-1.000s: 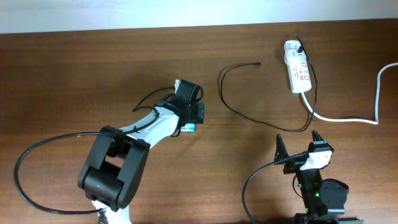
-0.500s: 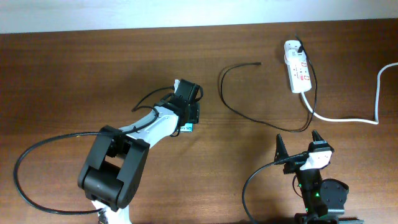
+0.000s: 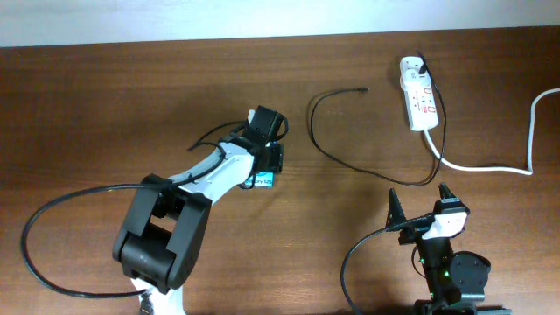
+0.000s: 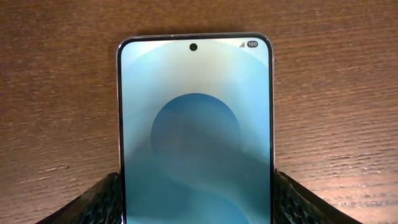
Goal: Plug charger to phone and switch on socket
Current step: 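Lift the phone with the left gripper and tilt it upright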
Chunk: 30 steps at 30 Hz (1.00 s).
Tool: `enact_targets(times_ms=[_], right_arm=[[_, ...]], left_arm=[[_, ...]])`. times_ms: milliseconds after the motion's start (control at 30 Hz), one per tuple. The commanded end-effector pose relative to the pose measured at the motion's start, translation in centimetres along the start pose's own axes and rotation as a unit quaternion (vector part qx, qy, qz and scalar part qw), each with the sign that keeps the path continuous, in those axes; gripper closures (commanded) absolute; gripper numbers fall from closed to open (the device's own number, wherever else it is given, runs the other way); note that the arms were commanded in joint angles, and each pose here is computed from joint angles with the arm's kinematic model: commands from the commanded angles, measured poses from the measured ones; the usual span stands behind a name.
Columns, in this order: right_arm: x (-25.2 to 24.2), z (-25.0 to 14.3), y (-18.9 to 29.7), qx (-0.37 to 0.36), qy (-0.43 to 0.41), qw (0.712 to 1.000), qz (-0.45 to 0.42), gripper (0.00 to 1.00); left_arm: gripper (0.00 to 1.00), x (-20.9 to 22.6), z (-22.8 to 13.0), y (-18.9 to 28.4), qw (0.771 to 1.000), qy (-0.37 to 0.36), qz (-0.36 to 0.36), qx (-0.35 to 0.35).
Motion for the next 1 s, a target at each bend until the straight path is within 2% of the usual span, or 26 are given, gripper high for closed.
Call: enact_targets(times_ms=[0,167,300,600,967], right_arm=[[0.0,-0.2,0.0,0.0,-0.002,1.0,0.0,0.02],[0.0,-0.2,0.0,0.0,-0.002,1.0,0.0,0.01],[0.0,-0.2,0.0,0.0,-0.002,1.0,0.0,0.02],[0.0,-0.2,0.0,0.0,-0.002,1.0,0.0,0.02],[0.0,-0.2,0.0,0.0,-0.002,1.0,0.0,0.02]], left_arm=[[0.52,-0.4,1.0,0.3,1.0,0.006,-0.009,-0.006],[0.53,-0.4,1.4,1.3,1.0,0.005,-0.007,-0.001],[0.51,-0.4,2.5,3.4,1.0,0.009,-0.015,-0.025],[0.52,0.2,3.9,10.6,0.995,0.017,-0.034,-0.088],[0.53,1.5,3.0,17.8,0.991,0.022,-0.046,-0.125]])
Point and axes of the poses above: each gripper's point midway between its finger pads, its own y axis back along the fingers, its own x axis along the line the jaws close on, z = x × y, the point moved 8 cm from there along y, back along the fingers, and after that the axes turned 2 degrees about -y, right-handed, at the moved point
